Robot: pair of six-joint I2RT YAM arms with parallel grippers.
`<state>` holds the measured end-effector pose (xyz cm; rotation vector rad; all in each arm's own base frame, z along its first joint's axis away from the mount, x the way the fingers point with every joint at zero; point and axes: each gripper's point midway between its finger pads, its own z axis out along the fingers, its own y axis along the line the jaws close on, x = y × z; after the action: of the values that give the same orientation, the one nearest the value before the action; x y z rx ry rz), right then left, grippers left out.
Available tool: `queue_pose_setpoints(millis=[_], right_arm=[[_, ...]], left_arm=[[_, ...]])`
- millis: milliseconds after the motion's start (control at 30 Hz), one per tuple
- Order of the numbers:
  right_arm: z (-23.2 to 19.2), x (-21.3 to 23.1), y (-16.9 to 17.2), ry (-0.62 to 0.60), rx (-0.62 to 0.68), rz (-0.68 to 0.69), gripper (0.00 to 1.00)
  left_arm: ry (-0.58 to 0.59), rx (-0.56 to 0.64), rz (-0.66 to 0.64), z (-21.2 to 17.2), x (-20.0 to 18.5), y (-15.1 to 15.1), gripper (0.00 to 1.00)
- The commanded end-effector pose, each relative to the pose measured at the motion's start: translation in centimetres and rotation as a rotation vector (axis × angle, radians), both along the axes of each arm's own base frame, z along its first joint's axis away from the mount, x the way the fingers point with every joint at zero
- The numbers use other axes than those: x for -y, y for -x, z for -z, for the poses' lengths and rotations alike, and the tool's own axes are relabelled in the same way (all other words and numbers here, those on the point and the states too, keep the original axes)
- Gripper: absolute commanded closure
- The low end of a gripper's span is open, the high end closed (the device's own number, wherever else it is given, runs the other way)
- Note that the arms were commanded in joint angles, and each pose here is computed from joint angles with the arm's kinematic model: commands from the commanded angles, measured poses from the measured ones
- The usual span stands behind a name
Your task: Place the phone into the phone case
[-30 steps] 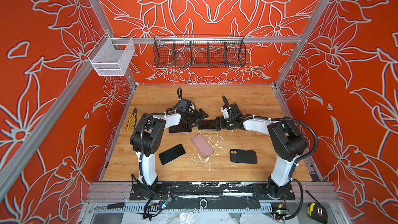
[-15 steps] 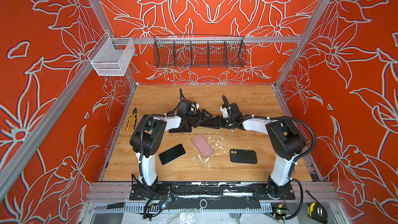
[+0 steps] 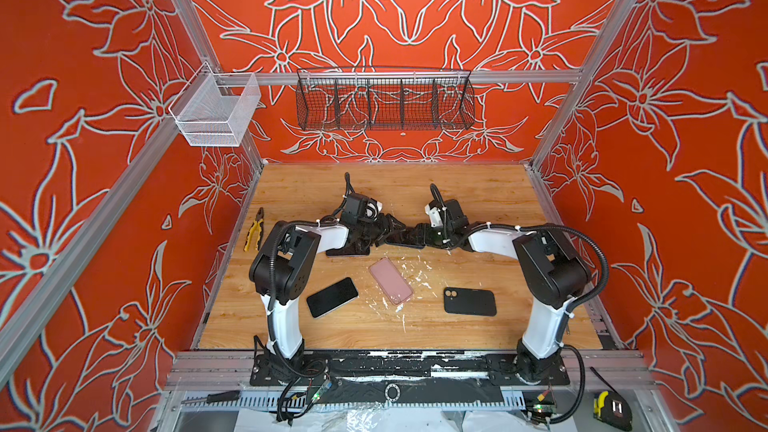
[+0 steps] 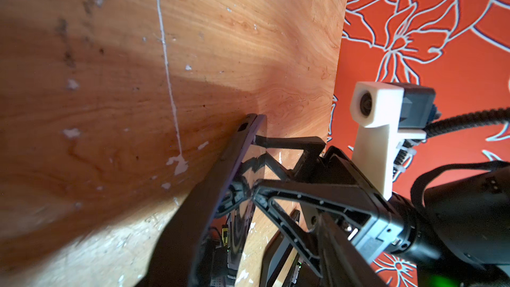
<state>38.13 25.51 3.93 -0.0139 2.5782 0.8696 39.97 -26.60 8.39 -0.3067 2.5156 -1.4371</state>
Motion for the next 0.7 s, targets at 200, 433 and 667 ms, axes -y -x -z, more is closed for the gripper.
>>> queue_pose_setpoints(millis=[200,433,667], right_arm=[[7.6,1.9,5.8,0.118,-0.264,-0.012,0.42],[7.7,1.7,5.9,0.108,-0.269,-0.01,0.46],[7.6,1.7,5.9,0.104,-0.267,-0.009,0.46]], left_arm=[[0.111,0.127,0.073,-4.3,2.5,-0.1,0.54],[0.126,0.128,0.069,-4.2,3.0,-0.4,0.68],[0.126,0.12,0.063,-3.9,3.2,-0.5,0.8]])
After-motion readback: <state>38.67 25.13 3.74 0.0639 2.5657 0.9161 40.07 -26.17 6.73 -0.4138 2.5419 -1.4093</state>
